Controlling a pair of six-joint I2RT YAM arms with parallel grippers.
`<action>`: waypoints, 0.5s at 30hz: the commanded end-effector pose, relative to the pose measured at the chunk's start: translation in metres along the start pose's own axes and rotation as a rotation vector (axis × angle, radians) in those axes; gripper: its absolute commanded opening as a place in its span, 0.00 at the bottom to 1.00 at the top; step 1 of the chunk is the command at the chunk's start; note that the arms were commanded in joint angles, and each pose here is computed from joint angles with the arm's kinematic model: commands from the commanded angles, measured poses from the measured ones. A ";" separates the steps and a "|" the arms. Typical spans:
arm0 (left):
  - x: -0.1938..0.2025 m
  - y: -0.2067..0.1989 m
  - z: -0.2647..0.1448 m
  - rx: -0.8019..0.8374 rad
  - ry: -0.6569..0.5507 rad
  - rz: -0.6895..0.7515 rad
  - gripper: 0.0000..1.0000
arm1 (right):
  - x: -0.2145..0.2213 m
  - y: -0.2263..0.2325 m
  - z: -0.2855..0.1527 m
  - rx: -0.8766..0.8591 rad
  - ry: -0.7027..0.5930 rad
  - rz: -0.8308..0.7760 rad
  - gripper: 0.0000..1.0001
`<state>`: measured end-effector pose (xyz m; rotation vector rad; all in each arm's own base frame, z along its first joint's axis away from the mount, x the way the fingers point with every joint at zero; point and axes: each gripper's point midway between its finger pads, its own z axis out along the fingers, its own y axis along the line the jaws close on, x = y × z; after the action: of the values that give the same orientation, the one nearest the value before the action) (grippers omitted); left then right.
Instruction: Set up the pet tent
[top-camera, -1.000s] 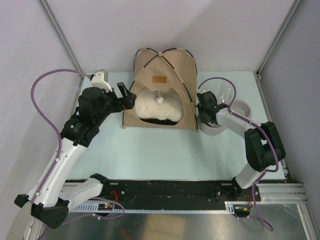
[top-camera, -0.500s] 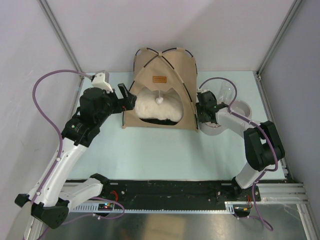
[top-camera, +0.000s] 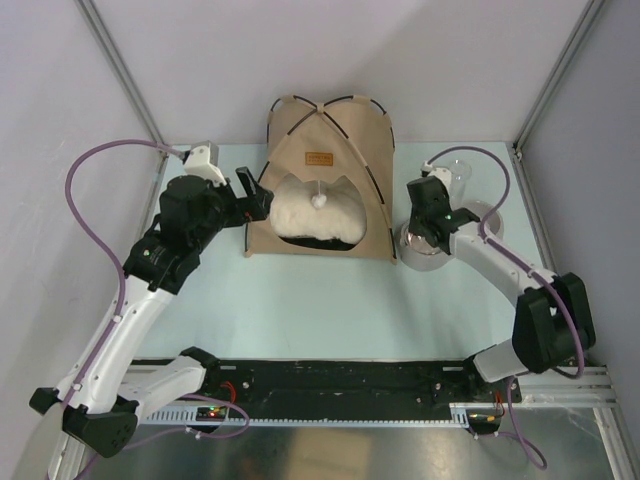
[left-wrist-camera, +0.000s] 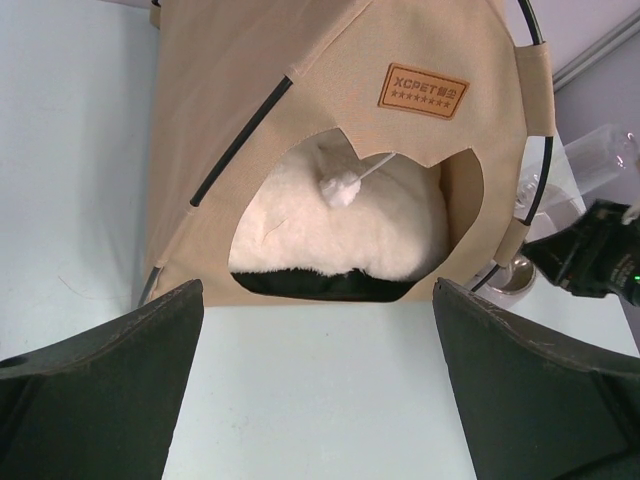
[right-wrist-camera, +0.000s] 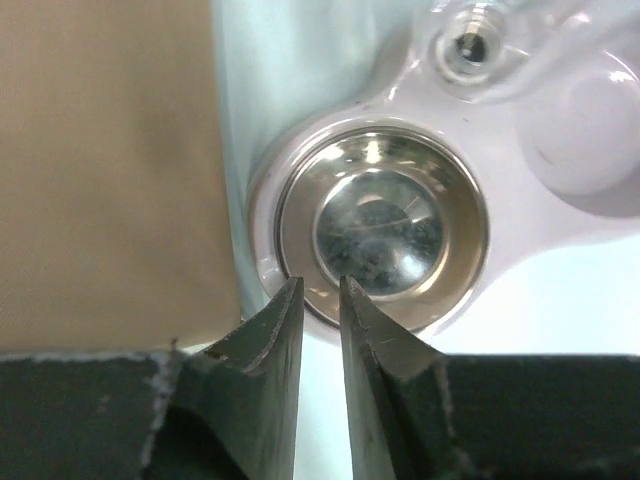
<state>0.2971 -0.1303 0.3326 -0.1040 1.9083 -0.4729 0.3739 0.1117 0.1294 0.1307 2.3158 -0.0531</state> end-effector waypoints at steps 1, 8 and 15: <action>-0.003 0.002 0.000 -0.004 -0.022 -0.007 1.00 | -0.001 -0.030 -0.018 0.131 -0.052 0.144 0.22; 0.015 0.010 0.000 -0.052 -0.008 -0.189 1.00 | 0.035 -0.053 -0.020 0.251 0.012 0.272 0.07; 0.025 0.023 -0.003 -0.112 -0.011 -0.247 1.00 | 0.055 -0.067 -0.013 0.279 0.053 0.375 0.03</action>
<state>0.2892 -0.1259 0.2932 -0.3152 1.9799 -0.5203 0.3208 0.0628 0.0976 0.5666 2.3420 -0.1940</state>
